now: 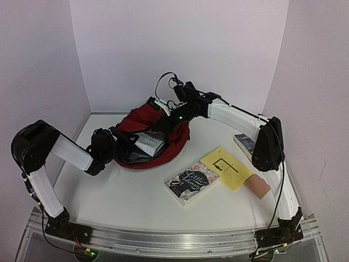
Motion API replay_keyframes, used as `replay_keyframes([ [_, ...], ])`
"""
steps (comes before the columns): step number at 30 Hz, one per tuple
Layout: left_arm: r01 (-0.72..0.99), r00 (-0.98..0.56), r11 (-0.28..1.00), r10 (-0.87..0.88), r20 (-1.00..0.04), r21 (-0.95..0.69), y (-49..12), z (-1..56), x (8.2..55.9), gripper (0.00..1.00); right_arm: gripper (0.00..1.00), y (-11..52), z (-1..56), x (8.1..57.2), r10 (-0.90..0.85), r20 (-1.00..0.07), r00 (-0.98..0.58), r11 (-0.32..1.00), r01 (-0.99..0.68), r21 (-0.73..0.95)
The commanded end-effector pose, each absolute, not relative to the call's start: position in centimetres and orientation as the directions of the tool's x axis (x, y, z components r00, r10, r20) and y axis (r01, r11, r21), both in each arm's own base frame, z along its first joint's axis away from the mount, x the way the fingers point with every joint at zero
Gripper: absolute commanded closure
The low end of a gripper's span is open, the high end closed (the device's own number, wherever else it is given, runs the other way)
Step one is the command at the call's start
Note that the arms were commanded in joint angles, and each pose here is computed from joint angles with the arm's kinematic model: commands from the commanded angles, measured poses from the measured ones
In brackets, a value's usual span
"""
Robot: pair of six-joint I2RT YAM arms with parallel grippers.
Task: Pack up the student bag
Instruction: Place the book in the student bag.
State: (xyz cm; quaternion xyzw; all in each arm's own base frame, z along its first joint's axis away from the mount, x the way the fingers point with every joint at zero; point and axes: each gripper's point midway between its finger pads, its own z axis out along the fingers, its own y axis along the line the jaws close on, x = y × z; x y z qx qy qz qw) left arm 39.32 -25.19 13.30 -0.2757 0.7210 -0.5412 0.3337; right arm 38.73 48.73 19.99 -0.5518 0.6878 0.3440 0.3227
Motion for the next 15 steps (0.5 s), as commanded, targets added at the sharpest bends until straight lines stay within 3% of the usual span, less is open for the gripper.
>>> replay_keyframes([
  [1, 0.19, -0.632, 0.095, -0.75, -0.196, -0.977, -27.2, 19.1, 40.4, 0.93, 1.0, 48.9, 28.1, 37.3, -0.422, -0.903, -0.081, 0.092, -0.995, 0.046],
  [5, 0.222, -0.652, 0.026, -0.739, -0.169, -0.975, -28.1, 19.5, 41.4, 0.94, 1.0, 49.3, 29.3, 36.2, -0.398, -0.915, -0.067, 0.044, -0.998, 0.054],
  [15, 0.185, -0.704, 0.018, -0.696, -0.145, -0.983, -30.0, 18.3, 43.1, 0.92, 1.0, 49.4, 30.4, 33.7, -0.374, -0.922, -0.102, -0.041, -0.991, 0.127],
])
